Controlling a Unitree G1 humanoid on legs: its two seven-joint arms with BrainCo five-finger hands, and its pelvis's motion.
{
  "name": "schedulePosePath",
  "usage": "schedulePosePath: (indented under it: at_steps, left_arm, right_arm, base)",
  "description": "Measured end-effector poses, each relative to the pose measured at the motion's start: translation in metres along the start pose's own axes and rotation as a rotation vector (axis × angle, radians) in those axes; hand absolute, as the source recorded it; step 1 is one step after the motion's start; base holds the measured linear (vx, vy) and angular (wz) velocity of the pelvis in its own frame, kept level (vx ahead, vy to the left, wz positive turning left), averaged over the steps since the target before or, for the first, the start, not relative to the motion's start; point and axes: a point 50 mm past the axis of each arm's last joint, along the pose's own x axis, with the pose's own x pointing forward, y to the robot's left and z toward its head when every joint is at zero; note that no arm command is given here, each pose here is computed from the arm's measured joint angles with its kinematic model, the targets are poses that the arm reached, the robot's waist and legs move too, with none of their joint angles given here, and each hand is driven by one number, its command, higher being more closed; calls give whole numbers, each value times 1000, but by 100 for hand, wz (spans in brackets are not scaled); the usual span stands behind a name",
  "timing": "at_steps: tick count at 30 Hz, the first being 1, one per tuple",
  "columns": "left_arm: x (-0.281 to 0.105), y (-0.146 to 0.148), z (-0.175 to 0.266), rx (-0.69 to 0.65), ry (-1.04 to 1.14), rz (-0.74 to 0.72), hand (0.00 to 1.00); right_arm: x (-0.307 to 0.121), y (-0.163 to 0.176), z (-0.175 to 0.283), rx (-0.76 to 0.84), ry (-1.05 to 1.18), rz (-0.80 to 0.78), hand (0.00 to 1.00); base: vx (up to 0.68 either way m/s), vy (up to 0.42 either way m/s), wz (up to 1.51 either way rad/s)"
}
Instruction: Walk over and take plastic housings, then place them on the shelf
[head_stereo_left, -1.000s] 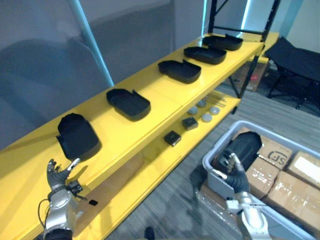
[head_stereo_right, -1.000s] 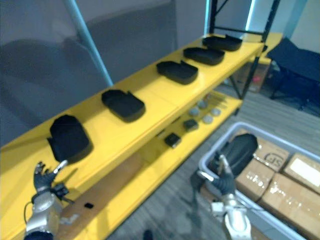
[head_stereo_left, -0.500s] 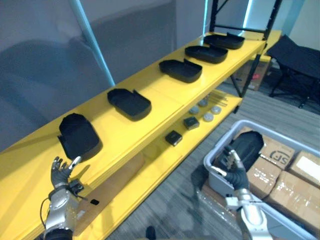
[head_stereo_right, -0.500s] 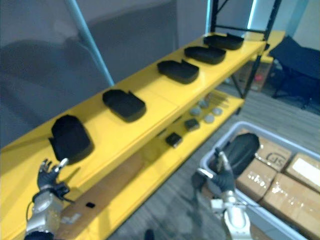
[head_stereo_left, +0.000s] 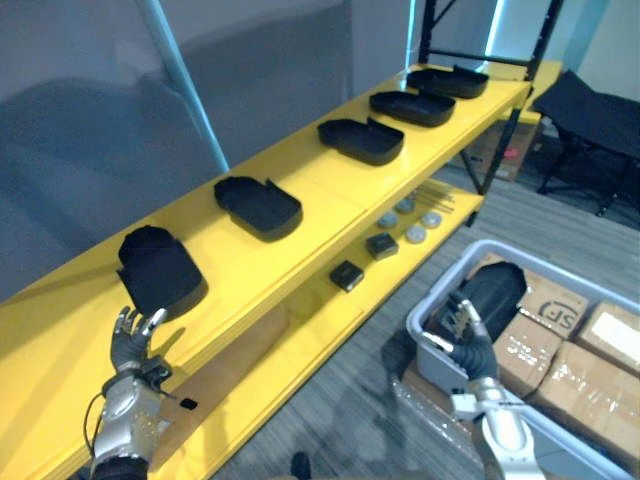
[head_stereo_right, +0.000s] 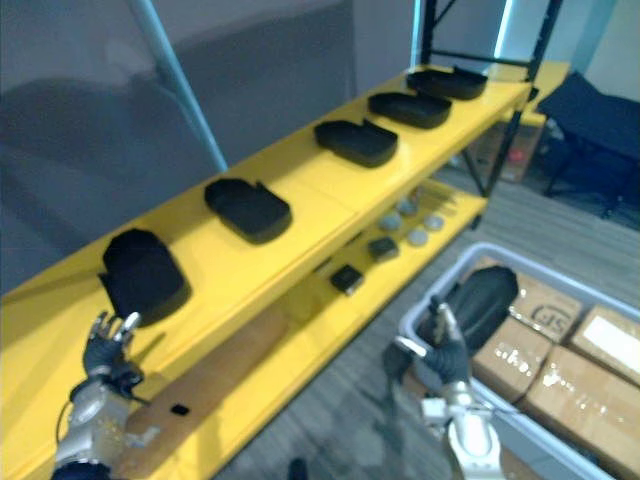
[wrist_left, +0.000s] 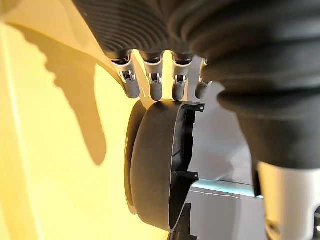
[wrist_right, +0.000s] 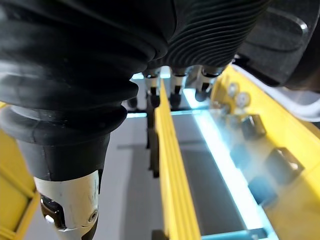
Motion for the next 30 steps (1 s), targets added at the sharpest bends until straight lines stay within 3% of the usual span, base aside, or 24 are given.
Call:
schedulePosePath:
  at_steps: [30]
  left_arm:
    - [5, -18, 3, -26, -1, -73, 0]
  right_arm:
    - [0, 0, -2, 1, 6, -3, 0]
  base:
    - [0, 0, 0]
